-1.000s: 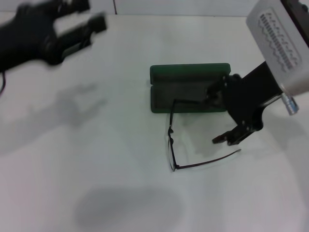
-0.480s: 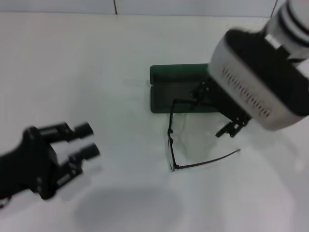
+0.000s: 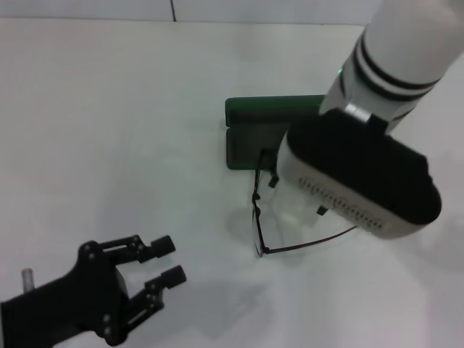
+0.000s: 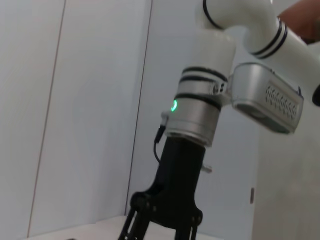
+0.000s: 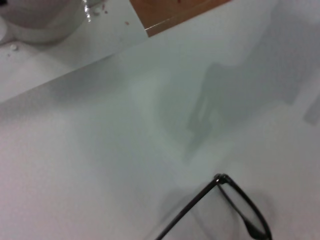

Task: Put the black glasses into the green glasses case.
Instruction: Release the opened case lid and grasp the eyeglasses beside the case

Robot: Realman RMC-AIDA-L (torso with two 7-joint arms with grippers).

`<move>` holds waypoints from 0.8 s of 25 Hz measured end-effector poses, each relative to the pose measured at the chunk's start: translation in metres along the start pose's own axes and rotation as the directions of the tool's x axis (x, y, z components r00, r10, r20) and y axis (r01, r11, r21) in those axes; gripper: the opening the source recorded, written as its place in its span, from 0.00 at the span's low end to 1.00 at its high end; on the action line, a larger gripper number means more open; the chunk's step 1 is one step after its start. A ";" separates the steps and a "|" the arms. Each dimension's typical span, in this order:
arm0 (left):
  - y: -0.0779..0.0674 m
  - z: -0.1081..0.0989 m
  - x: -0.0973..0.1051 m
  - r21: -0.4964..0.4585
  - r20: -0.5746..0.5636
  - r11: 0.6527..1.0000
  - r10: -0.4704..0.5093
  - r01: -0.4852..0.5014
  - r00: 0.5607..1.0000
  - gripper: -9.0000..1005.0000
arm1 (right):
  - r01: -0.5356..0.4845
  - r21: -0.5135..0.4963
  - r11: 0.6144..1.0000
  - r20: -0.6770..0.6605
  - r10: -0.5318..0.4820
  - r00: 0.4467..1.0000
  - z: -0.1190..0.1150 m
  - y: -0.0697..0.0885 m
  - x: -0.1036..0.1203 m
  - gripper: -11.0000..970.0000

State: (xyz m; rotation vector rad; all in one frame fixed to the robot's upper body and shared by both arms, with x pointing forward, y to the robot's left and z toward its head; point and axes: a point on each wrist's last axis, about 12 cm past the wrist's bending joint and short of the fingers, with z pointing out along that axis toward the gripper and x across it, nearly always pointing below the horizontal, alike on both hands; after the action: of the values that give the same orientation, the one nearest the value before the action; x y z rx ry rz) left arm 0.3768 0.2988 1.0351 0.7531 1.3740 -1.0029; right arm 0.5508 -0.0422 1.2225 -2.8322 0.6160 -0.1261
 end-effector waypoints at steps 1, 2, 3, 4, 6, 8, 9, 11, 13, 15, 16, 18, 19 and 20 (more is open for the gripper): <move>-0.001 0.001 0.002 -0.002 -0.004 1.000 0.001 -0.001 1.000 0.34 | 0.016 0.003 1.000 -0.005 -0.016 1.000 0.002 -0.002 -0.002 0.76; -0.001 0.001 0.003 -0.005 -0.005 1.000 0.001 -0.001 1.000 0.33 | 0.028 0.006 1.000 -0.010 -0.028 1.000 0.003 -0.004 -0.003 0.76; -0.002 0.001 0.004 -0.006 -0.008 1.000 0.001 -0.001 1.000 0.33 | 0.042 0.014 0.999 -0.016 -0.042 0.999 0.004 -0.006 -0.004 0.76; -0.002 0.001 0.004 -0.005 -0.009 1.000 0.001 -0.001 1.000 0.33 | 0.052 0.019 0.998 -0.020 -0.051 0.998 0.005 -0.008 -0.004 0.76; -0.001 0.002 0.004 -0.004 -0.009 1.000 0.003 -0.003 1.000 0.33 | 0.084 0.033 0.996 -0.032 -0.083 0.996 0.012 -0.012 -0.003 0.75; -0.001 0.003 0.004 -0.002 -0.008 1.000 0.005 -0.005 1.000 0.32 | 0.106 0.040 0.994 -0.038 -0.105 0.994 0.019 -0.012 -0.003 0.74; 0.000 0.003 0.004 -0.002 -0.007 1.000 0.005 -0.005 1.000 0.32 | 0.125 0.044 0.991 -0.041 -0.123 0.992 0.024 -0.013 -0.003 0.74; 0.000 0.003 0.004 -0.003 -0.005 1.000 0.006 -0.006 1.000 0.32 | 0.162 0.061 0.985 -0.040 -0.160 0.986 0.034 -0.013 -0.001 0.73; 0.000 0.004 0.004 -0.003 -0.002 1.000 0.005 -0.005 1.000 0.32 | 0.196 0.079 0.977 -0.035 -0.194 0.980 0.042 -0.013 -0.001 0.73; -0.001 0.005 0.004 -0.005 0.000 1.000 0.003 -0.003 1.000 0.31 | 0.216 0.093 0.972 -0.038 -0.214 0.976 0.048 -0.012 0.000 0.73; -0.001 0.004 0.004 -0.007 0.001 1.000 0.003 -0.003 1.000 0.31 | 0.226 0.098 0.969 -0.045 -0.222 0.974 0.050 -0.013 0.002 0.73; -0.001 0.004 0.004 -0.013 0.002 1.000 0.003 -0.003 1.000 0.31 | 0.232 0.103 0.967 -0.045 -0.228 0.973 0.053 -0.012 0.003 0.73; -0.001 0.003 0.004 -0.015 0.003 1.000 0.002 -0.002 1.000 0.31 | 0.238 0.112 0.965 -0.035 -0.235 0.971 0.055 -0.013 0.004 0.73; -0.001 0.003 0.004 -0.017 0.003 1.000 0.002 -0.002 1.000 0.31 | 0.238 0.112 0.965 -0.035 -0.235 0.971 0.055 -0.013 0.004 0.73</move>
State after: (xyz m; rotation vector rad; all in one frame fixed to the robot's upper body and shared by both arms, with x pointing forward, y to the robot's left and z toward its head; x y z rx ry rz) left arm 0.3766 0.2952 1.0313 0.7405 1.3773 -0.9895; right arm 0.5670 -0.0203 1.1723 -2.7840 0.2621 -0.2267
